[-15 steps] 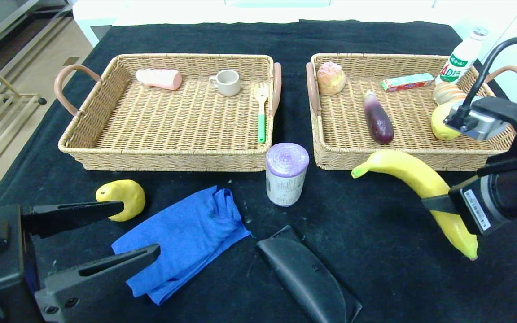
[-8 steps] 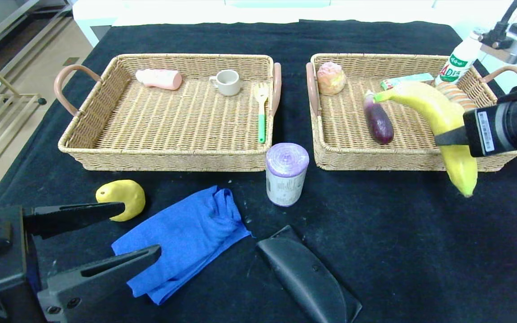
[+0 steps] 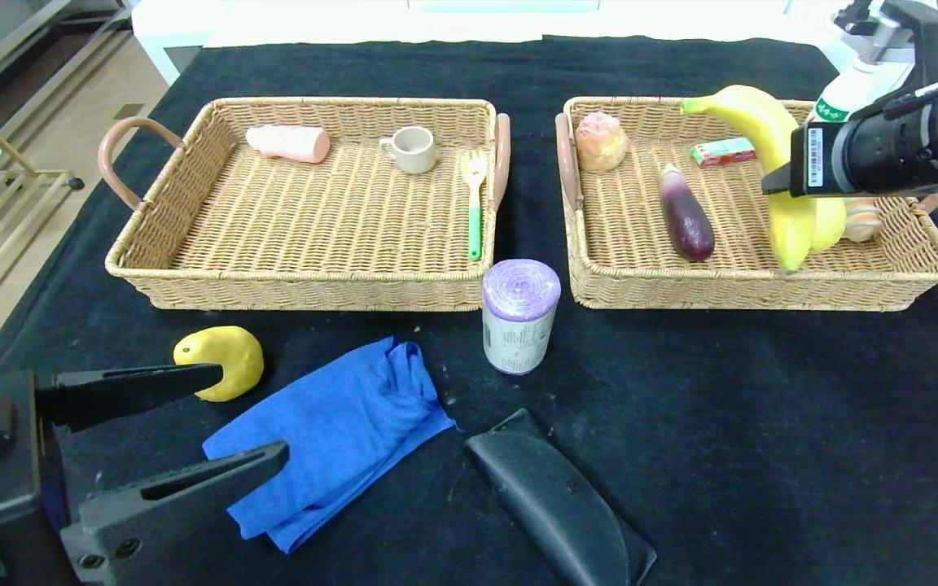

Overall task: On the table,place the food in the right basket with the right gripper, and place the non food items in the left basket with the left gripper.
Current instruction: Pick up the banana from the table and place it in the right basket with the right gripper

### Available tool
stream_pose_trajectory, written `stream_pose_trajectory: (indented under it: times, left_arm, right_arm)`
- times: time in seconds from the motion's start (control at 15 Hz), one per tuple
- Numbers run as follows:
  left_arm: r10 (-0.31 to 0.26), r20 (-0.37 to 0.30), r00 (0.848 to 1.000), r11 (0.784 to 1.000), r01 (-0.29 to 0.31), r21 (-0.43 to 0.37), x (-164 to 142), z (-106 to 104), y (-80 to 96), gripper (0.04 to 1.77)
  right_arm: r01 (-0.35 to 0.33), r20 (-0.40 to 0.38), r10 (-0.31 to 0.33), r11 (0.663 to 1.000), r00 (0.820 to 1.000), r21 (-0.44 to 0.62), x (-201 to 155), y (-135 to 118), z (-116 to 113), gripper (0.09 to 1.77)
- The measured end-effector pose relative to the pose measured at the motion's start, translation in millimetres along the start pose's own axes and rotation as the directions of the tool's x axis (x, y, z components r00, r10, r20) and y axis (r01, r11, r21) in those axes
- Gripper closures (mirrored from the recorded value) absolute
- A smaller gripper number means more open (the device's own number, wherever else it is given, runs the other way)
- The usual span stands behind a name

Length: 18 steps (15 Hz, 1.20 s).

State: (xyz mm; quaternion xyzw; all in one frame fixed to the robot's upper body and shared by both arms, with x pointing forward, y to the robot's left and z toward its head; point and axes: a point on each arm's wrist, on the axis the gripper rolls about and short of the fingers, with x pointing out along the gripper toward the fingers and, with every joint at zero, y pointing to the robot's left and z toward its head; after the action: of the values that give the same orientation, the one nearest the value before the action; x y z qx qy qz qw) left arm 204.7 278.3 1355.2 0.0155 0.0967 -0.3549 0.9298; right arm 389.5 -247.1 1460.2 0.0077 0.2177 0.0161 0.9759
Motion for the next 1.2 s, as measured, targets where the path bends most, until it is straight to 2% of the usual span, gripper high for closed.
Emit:
stream_pose_trajectory:
  times: [0.33, 0.47, 0.8, 1.0, 1.2]
  left_arm:
    - [0.002, 0.004, 1.000, 1.000, -0.002, 0.001, 0, 1, 0.1, 0.09]
    - [0.002, 0.006, 1.000, 1.000, -0.002, 0.001, -1, 1, 0.1, 0.09]
    - [0.003, 0.010, 1.000, 1.000, -0.003, 0.004, -2, 1, -0.1, 0.09]
    - [0.003, 0.010, 1.000, 1.000, -0.003, 0.004, -2, 1, -0.2, 0.09]
    - [0.003, 0.011, 1.000, 1.000, -0.003, 0.004, -2, 2, -0.2, 0.09]
  right_arm:
    - [0.019, 0.090, -0.023, 0.999, 0.996, 0.038, 35, -2, 9, 1.25]
    - [0.043, 0.139, -0.051, 0.997, 0.989, 0.058, 47, -3, 13, 1.25]
    - [0.064, 0.134, -0.072, 0.996, 0.988, 0.061, 61, -4, 10, 1.25]
    - [0.067, 0.133, -0.075, 0.996, 0.988, 0.061, 61, -4, 9, 0.89]
    - [0.067, 0.132, -0.074, 0.996, 0.988, 0.057, 60, -4, 10, 0.65]
